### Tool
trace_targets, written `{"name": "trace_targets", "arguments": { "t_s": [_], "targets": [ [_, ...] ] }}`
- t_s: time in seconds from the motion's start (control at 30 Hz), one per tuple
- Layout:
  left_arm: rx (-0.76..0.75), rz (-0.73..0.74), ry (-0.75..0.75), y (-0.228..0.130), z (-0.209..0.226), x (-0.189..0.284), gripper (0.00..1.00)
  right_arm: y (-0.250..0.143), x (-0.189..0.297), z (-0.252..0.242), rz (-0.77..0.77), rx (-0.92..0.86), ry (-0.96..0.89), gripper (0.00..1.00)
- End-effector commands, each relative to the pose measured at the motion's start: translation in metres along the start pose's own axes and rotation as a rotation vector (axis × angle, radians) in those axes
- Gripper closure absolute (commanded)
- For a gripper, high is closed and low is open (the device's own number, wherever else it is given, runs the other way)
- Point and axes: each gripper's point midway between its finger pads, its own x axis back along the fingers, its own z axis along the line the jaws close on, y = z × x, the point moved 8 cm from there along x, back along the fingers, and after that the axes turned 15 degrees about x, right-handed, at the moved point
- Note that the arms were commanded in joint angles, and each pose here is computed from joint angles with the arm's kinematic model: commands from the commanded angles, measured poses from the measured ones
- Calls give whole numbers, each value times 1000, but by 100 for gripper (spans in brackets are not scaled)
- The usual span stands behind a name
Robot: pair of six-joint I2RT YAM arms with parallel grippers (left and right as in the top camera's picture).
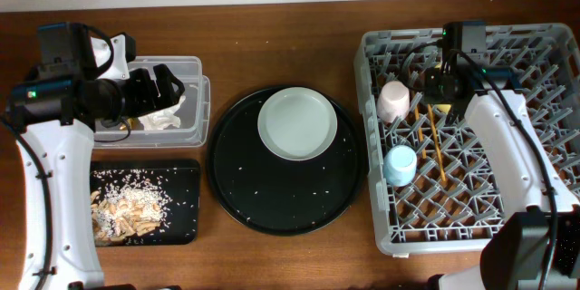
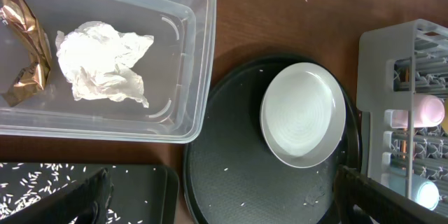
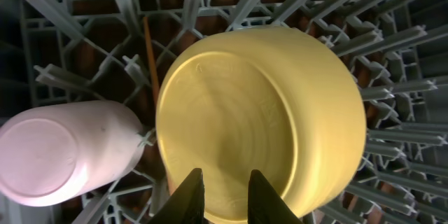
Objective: Sort waste into correct bins and load items into the dishwasher rack
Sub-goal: 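Set the yellow bowl upside down in the rack and release, then grasp the rim of the white plate with the right gripper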
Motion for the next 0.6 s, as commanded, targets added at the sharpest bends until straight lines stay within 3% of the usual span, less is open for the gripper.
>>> {"name": "trace_targets", "arguments": {
  "t_s": [0.0, 0.17, 0.4, 0.5, 0.57],
  "targets": [
    [7, -2, 1, 0, 1, 0, 0, 3, 9, -5, -21, -6, -43, 78],
    [7, -2, 1, 0, 1, 0, 0, -8, 3, -24, 22, -56, -51, 78],
    [7, -2, 1, 0, 1, 0, 0, -12, -2, -27, -22, -91, 179, 72],
    [7, -2, 1, 0, 1, 0, 0, -12, -2, -27, -26, -88, 186, 72],
    [7, -2, 1, 0, 1, 0, 0, -4, 5, -7, -112, -25, 407, 72]
  ]
}}
